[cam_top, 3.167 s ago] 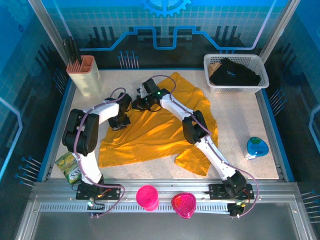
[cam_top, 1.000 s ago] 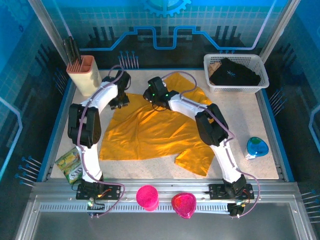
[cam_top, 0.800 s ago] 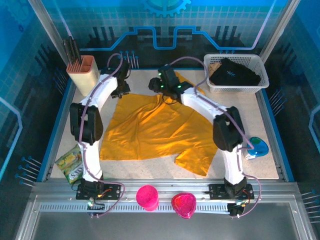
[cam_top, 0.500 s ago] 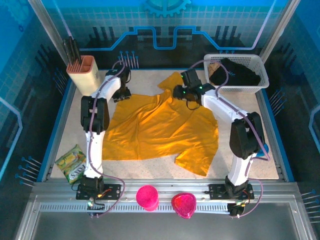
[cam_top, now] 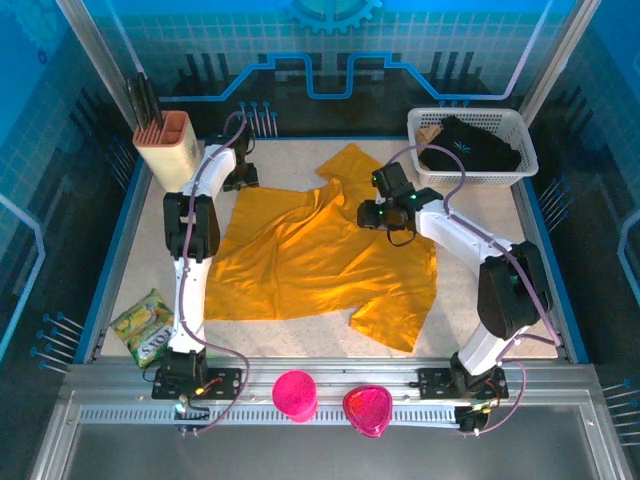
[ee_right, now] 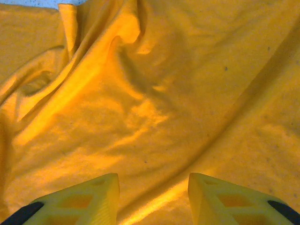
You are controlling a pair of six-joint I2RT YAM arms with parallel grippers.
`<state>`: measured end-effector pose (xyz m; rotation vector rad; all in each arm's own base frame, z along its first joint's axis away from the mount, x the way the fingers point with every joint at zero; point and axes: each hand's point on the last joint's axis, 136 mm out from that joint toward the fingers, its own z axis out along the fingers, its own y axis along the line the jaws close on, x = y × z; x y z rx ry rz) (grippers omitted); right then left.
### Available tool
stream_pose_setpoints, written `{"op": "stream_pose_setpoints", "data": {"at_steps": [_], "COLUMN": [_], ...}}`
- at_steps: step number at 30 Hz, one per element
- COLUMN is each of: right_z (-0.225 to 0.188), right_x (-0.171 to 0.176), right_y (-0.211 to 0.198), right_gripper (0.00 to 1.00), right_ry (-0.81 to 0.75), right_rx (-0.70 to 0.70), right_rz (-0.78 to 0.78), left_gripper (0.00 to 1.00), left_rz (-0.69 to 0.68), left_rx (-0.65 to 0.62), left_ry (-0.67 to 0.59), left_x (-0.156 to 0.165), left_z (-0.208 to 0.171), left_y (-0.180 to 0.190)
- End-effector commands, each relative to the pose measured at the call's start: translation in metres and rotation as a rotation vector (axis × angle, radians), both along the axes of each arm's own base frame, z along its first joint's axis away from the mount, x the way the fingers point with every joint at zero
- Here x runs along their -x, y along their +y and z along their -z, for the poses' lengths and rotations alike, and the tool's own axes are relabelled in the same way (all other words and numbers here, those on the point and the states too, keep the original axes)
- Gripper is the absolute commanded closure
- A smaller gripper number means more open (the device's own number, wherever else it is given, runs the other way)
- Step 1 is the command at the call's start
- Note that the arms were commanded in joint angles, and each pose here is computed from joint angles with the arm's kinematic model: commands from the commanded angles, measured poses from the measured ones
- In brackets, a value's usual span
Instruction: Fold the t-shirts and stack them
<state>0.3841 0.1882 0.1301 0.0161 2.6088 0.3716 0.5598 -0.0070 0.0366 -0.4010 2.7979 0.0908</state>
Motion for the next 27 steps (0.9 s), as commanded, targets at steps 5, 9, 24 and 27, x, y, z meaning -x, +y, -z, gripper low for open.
{"op": "stream_pose_setpoints", "data": {"at_steps": [5, 9, 24, 27], "right_z": [-0.006, -0.006, -0.008, 0.0], "right_x": [0.017, 0.022, 0.034, 0.03], "right_y": [-0.008, -0.013, -0.035, -0.038], "right_gripper": [0.56, 0.57, 0.57, 0.57], "right_ry": [-0.001, 0.008, 0.004, 0.02], "right_rx": [0.012, 0.018, -0.025, -0.031], "right_rz": [-0.002, 0.005, 0.043, 0.062], "left_gripper": [0.51, 0.67, 1.0, 1.0], "left_rz": [0.069, 0.062, -0.155, -0.146], "left_rx": [0.02, -0.02, -0.149, -0.169], "left_ry": [0.076, 0.105, 0.03, -0.034], "left_x": [0.008, 0.01, -0.001, -0.012], "left_z": [0.021, 0.03, 0.004, -0.015], "left_y": [-0.002, 0.005, 0.082, 0.086]}}
